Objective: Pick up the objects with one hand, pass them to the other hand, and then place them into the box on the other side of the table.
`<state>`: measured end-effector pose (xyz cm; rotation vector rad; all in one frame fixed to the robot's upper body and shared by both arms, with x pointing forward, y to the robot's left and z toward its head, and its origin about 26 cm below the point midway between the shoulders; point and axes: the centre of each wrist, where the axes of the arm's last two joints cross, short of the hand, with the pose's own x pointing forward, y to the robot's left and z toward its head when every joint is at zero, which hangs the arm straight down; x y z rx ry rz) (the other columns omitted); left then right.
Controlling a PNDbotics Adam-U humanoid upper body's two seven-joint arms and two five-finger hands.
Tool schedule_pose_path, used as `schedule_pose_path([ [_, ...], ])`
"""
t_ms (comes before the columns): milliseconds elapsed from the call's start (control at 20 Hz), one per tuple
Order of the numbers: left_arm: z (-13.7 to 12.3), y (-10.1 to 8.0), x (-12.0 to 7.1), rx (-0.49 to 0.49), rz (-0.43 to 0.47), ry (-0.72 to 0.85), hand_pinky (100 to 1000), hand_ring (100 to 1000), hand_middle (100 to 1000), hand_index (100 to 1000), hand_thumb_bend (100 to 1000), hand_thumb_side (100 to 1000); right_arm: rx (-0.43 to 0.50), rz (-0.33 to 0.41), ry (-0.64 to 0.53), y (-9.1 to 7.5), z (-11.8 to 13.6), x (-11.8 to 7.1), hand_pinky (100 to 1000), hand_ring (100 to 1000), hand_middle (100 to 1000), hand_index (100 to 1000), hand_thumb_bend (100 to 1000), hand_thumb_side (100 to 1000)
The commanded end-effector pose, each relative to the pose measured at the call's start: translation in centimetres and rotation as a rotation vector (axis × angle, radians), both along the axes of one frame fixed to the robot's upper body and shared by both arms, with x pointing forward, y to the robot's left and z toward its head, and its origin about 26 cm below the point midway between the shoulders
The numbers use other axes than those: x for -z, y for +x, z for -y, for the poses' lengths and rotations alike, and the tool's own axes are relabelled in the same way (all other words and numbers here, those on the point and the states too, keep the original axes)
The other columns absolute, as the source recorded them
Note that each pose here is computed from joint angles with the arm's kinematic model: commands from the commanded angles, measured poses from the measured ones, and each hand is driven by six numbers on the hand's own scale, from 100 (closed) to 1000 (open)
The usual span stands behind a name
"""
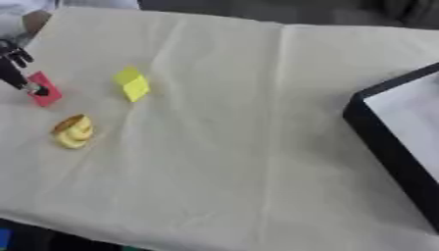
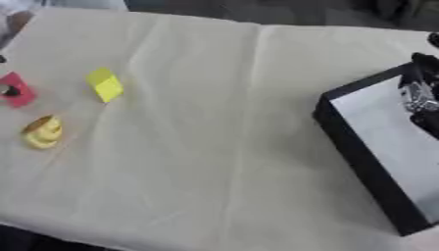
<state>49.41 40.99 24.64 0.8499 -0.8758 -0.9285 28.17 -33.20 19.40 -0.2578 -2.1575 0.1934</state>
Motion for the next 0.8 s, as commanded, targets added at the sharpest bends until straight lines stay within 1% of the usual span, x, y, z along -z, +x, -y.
schedule_pose_path([
  [50, -0.71, -0.27, -1.11, -0.060, 0.052, 0.002, 987, 883, 799, 867, 521, 121, -0.005, 0.024, -0.023, -0.20, -0.19, -0.84, 970, 927, 977, 1000, 100, 216],
  [200, -0.69, -0.26, -0.79, -0.084, 0.063, -0.007, 987, 882, 798, 866, 516, 117, -0.007, 0.022, -0.023, -0.18, -0.27, -0.81, 971, 927, 977, 1000, 100, 217],
  [250, -0.71, -0.27, -0.74, -0.093, 0.069, -0.010, 982, 880, 796, 865, 496, 100, -0.009, 0.020, -0.022, -0.16, -0.32, -0.79, 971, 927, 977, 1000, 100, 221],
  [350, -0.61, -0.23, -0.57, -0.105, 0.078, -0.020, 981, 880, 795, 859, 474, 100, -0.011, 0.018, -0.021, -0.14, -0.41, -0.75, 971, 927, 977, 1000, 100, 222],
  [750, -0.45, -0.16, -0.30, -0.117, 0.085, -0.023, 981, 880, 794, 860, 472, 100, -0.013, 0.015, -0.019, -0.10, -0.53, -0.71, 972, 927, 977, 1000, 100, 223],
  [800, -0.51, -0.19, -0.18, -0.122, 0.084, -0.024, 979, 878, 791, 845, 424, 100, -0.013, 0.014, -0.018, -0.11, -0.54, -0.66, 973, 928, 977, 1000, 100, 229],
])
